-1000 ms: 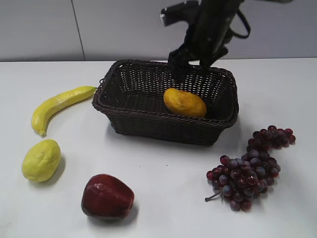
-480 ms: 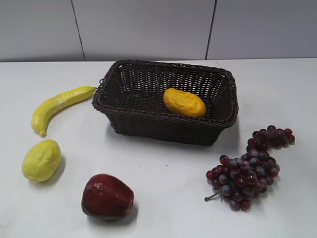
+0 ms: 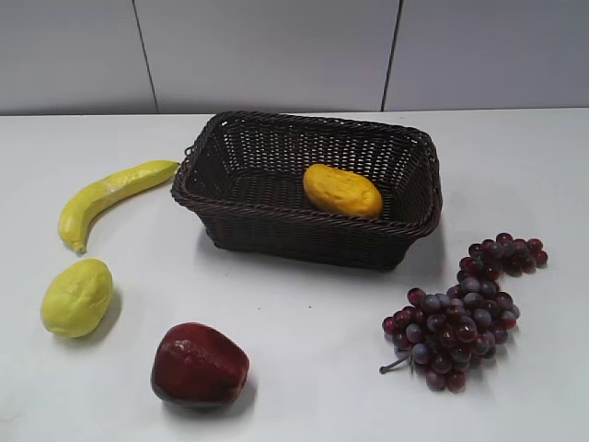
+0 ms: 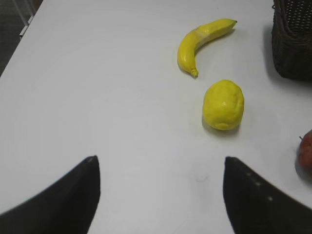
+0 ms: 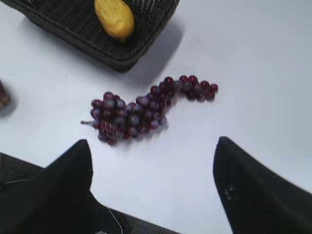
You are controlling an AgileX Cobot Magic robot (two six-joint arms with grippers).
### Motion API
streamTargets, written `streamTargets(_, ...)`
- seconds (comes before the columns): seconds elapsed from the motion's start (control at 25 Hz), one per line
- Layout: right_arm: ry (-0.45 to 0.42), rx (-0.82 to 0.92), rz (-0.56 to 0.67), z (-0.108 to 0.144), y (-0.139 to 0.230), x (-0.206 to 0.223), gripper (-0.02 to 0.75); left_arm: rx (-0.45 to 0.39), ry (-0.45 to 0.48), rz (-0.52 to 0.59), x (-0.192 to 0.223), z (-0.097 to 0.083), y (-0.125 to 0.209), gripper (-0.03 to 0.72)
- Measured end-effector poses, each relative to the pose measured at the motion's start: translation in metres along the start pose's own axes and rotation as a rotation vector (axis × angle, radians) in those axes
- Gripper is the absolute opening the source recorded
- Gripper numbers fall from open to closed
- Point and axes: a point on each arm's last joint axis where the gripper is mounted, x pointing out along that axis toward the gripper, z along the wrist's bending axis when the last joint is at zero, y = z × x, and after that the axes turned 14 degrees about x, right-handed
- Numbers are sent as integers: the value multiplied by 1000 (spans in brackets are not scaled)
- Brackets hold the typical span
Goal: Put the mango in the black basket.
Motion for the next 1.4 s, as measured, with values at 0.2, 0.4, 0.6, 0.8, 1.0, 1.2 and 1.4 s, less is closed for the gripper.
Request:
streamTargets(0.2, 10, -3, -16, -19, 73, 6, 591, 0, 0, 0, 0, 0, 0, 589)
streamTargets(0.4, 6, -4, -31, -29, 117, 22, 591, 0, 0, 0, 0, 0, 0, 589)
streamTargets(0.6, -29, 0, -114, -28, 123, 28, 591, 0, 0, 0, 0, 0, 0, 589)
streamTargets(0.8, -77, 7, -126, -24, 123, 32, 591, 0, 0, 0, 0, 0, 0, 589)
streamTargets(1.0, -79, 3, -126, -24, 123, 33, 591, 0, 0, 0, 0, 0, 0, 589)
streamTargets(1.2, -80, 4, -128, -24, 124, 32, 591, 0, 0, 0, 0, 0, 0, 589)
streamTargets(1.4, -49, 49, -181, -27, 127, 27, 591, 0, 0, 0, 0, 0, 0, 589)
